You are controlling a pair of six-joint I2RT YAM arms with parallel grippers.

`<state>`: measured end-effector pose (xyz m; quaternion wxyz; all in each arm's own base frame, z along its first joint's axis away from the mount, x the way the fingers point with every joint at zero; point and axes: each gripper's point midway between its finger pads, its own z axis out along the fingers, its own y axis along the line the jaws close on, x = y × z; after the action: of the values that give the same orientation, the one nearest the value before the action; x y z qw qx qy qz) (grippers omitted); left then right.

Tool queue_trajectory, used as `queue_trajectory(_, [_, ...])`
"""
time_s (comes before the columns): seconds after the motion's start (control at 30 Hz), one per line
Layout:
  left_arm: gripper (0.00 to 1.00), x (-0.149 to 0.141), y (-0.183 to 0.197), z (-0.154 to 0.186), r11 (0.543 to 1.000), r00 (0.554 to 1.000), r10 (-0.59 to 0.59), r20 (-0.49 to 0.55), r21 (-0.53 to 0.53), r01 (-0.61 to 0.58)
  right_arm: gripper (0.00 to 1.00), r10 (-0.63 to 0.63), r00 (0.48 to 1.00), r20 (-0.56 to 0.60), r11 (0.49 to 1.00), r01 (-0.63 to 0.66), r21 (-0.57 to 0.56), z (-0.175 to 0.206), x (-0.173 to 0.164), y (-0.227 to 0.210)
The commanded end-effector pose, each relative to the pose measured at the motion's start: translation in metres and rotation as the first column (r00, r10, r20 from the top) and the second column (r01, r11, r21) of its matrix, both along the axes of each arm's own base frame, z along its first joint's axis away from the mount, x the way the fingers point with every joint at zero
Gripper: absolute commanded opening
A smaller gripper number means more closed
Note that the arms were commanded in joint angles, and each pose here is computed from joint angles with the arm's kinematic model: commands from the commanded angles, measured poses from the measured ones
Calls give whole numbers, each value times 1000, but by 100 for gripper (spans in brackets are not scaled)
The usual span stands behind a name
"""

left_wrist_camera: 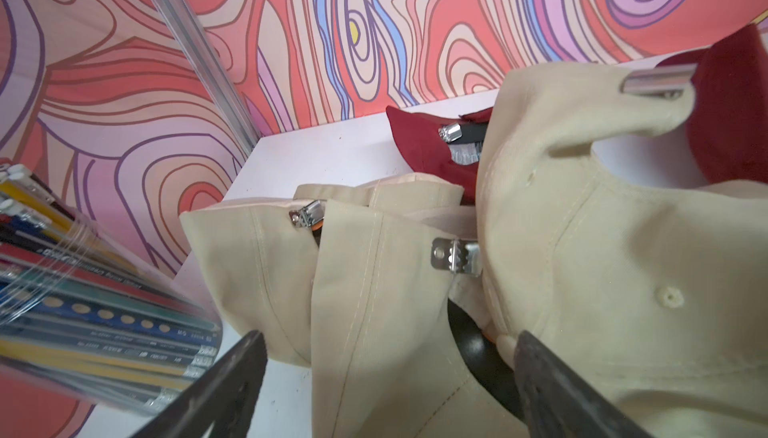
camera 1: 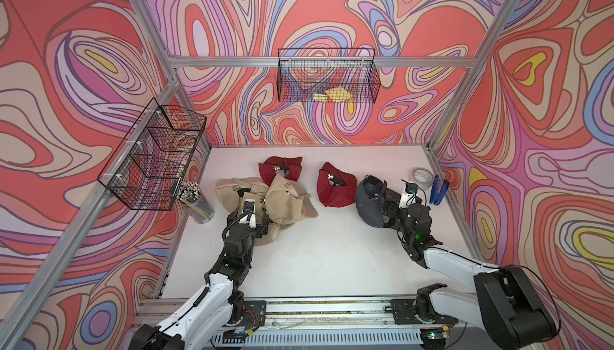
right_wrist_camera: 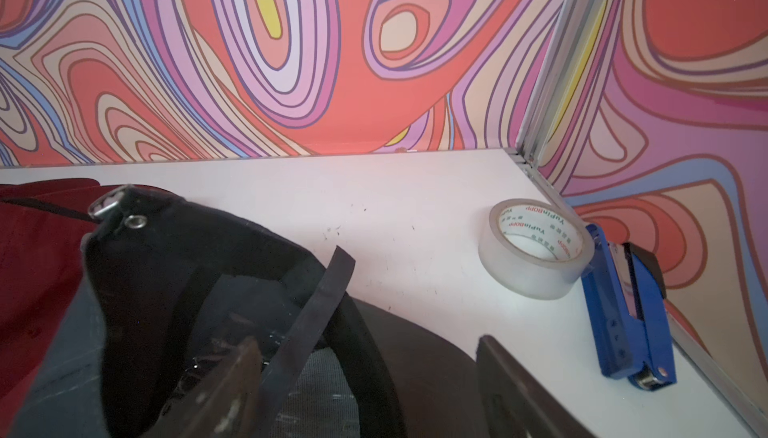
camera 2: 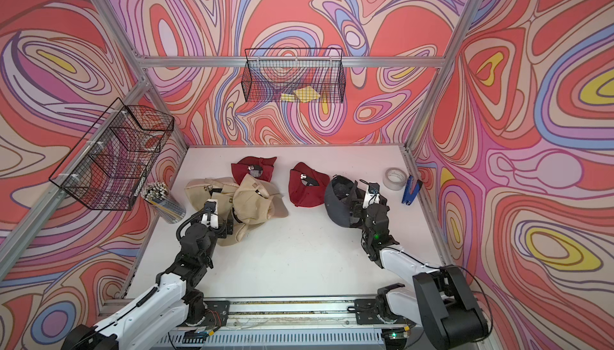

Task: Open the adjustable buckle of the baseball cap
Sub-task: Reset both arms

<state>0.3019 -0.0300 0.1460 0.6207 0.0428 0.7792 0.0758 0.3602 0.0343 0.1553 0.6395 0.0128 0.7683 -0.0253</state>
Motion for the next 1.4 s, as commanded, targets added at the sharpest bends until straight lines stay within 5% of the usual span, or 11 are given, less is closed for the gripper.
queue_trajectory(0.0, [94,7,-4,10,999,997,-30,77,-33,33,83,12,991,132,998,-3,-64,16,0,0])
queue_trajectory(0.23, [94,27,11,-3,996,997,29,78,-91,-22,84,-9,980,197,988,39,-147,8,8,-4])
queue_trajectory(0.83, [95,77,31,-44,990,998,27,-51,-134,-34,85,-93,985,147,990,107,-88,-31,26,-28])
queue_trajectory(1.0, [94,89,20,-56,992,992,-42,-118,-121,28,87,-113,988,103,990,121,-77,-38,32,-31])
queue_trajectory(1.37, [99,92,40,-57,985,989,54,-138,-155,-76,98,-173,985,-29,984,172,-39,-51,57,-50])
